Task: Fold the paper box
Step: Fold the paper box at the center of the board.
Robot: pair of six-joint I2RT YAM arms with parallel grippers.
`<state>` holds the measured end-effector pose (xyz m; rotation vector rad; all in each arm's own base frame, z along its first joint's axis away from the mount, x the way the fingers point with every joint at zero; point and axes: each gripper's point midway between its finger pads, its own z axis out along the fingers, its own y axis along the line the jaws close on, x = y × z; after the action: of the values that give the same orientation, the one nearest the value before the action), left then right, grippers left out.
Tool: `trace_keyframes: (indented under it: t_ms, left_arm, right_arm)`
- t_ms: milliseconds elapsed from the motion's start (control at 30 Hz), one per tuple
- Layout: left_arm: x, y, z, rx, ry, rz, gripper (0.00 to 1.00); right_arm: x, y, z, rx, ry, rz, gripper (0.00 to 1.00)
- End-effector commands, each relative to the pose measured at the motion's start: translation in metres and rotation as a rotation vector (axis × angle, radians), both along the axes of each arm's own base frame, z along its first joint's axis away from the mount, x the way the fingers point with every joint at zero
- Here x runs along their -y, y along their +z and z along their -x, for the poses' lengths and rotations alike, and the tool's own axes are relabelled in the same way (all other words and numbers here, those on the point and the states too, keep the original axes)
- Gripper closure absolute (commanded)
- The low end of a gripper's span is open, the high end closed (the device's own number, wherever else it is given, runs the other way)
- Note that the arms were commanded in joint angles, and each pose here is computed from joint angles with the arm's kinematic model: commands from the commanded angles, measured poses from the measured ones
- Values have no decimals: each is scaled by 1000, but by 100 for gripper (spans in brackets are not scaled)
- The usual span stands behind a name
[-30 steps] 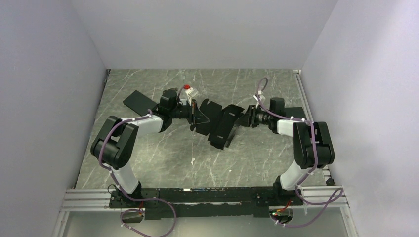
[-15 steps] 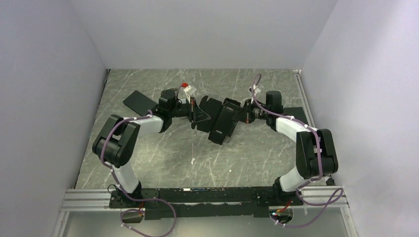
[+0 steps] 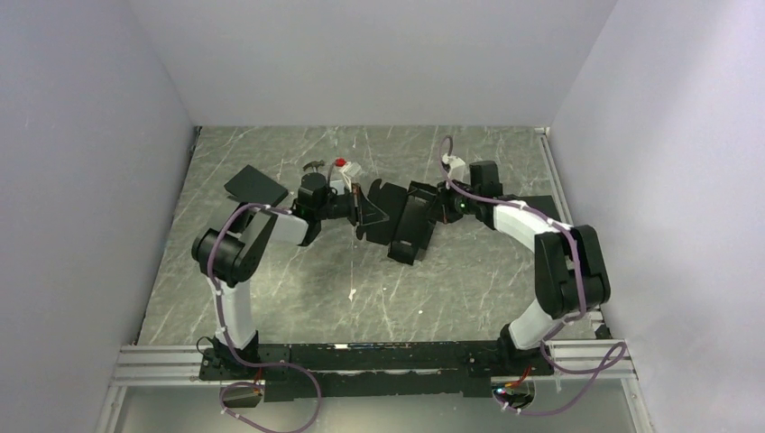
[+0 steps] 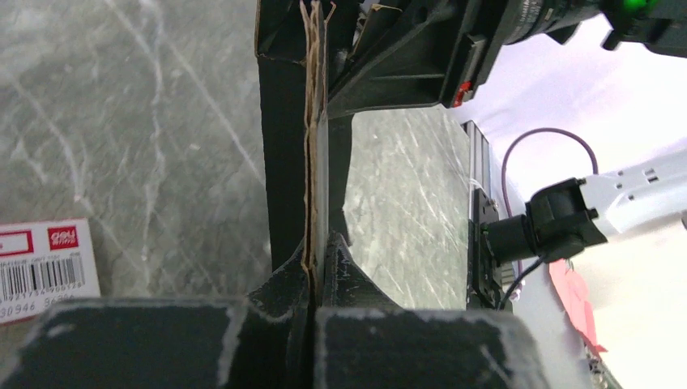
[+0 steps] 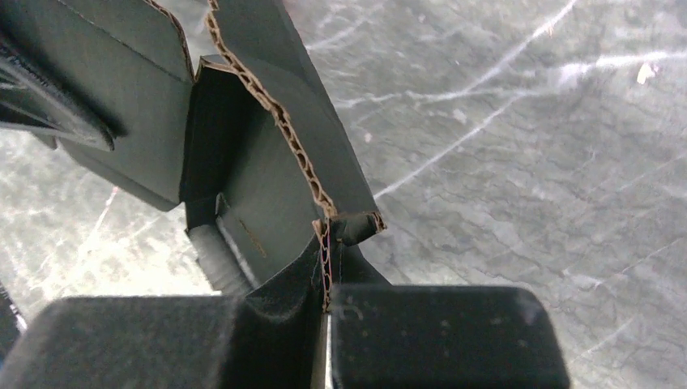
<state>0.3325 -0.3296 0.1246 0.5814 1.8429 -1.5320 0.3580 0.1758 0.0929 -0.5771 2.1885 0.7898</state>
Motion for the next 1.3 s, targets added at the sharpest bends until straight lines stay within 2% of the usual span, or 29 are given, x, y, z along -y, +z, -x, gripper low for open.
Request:
trace_keyframes:
  t_ms: [0, 167, 400, 467, 733, 900, 1033, 1100, 1200, 1267]
  left_arm:
    - [23, -4, 7, -89, -26, 28, 100]
    - [28, -21, -3, -192, 39, 2, 100]
    - [23, -29, -13, -239, 133, -46, 100]
    - [21, -29, -15, -238, 149, -58, 100]
    - [17, -22, -20, -213, 194, -70, 100]
    - [17, -18, -20, -211, 200, -67, 100]
    - [17, -15, -18, -211, 200, -59, 100]
    - [18, -15, -17, -214, 195, -56, 100]
    - [18, -15, -17, -218, 197, -53, 100]
    - [20, -13, -16, -215, 188, -46, 100]
  right_arm:
    - [5, -19, -21, -8, -48, 127, 99]
    - [3, -30, -20, -85, -55, 137, 84]
    - [-3, -11, -5, -145, -23, 73, 52]
    - [0, -7, -4, -144, -33, 61, 49]
    - [24, -4, 4, -233, -71, -4, 49]
    - [32, -16, 11, -296, -93, 4, 52]
    - [32, -25, 13, -346, -111, -10, 62]
    - [30, -29, 14, -368, -110, -27, 72]
    - [29, -31, 13, -373, -114, -27, 93]
    - [27, -30, 11, -372, -115, -35, 100]
